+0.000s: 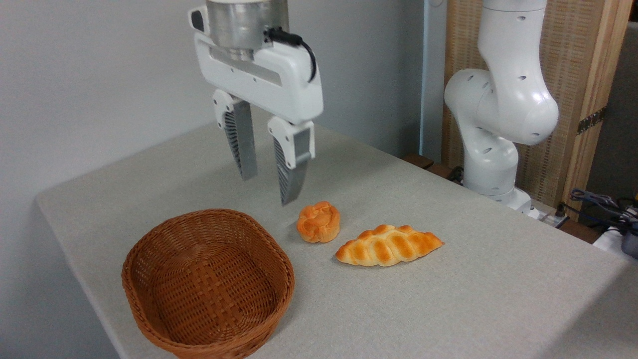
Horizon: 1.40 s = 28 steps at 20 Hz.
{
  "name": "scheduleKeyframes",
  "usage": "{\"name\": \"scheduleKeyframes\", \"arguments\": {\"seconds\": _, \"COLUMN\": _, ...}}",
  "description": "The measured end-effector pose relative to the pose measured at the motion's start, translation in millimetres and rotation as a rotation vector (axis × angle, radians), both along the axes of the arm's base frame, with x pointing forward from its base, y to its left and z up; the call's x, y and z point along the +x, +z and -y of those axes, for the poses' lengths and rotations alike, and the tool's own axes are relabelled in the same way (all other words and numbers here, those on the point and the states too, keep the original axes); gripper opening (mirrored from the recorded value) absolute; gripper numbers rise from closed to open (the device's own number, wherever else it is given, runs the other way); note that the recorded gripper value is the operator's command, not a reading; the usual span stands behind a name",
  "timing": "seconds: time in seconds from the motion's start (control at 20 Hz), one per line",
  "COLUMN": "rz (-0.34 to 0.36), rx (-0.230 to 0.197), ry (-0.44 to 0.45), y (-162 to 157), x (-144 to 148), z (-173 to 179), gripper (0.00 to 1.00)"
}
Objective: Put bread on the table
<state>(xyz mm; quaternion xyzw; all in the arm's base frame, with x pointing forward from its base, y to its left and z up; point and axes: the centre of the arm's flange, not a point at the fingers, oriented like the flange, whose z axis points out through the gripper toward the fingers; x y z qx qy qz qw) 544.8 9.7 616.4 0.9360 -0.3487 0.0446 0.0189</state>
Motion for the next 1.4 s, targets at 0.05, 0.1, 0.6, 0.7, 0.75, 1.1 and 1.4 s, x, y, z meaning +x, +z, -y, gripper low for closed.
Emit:
{"name": "scheduleKeyframes", "arguments": {"seconds": 0.05, "rz": 0.006, "rx": 0.000, "ry": 0.003, "y": 4.0, "x": 0.4, "z": 10.0, "gripper": 1.00}}
{"name": "scheduleKeyframes", "arguments": {"seconds": 0.1, "rz": 0.008, "rx": -0.001, "ry": 0.013, "y": 6.5, "x": 0.5, "z": 22.1, "gripper": 1.00}}
{"name": "scheduleKeyframes", "arguments": {"seconds": 0.6, "rz": -0.006, "rx": 0.016, "ry": 0.010, "y": -0.7, "x": 4.3, "z": 50.7, "gripper": 1.00}}
{"name": "scheduleKeyframes", "arguments": {"seconds": 0.7, "rz": -0.007, "rx": 0.038, "ry": -0.001, "y": -2.5, "x": 4.9, "z": 54.8, "gripper": 1.00}}
{"name": "scheduleKeyframes", "arguments": {"seconds": 0.75, "rz": -0.007, "rx": 0.043, "ry": -0.004, "y": -2.6, "x": 5.0, "z": 56.1, "gripper": 1.00}}
{"name": "scheduleKeyframes", "arguments": {"seconds": 1.1, "rz": -0.006, "rx": 0.045, "ry": 0.010, "y": -2.1, "x": 5.6, "z": 48.0, "gripper": 1.00}}
{"name": "scheduleKeyframes", "arguments": {"seconds": 1.4, "rz": -0.067, "rx": 0.049, "ry": 0.007, "y": -5.8, "x": -0.2, "z": 30.2, "gripper": 1.00}}
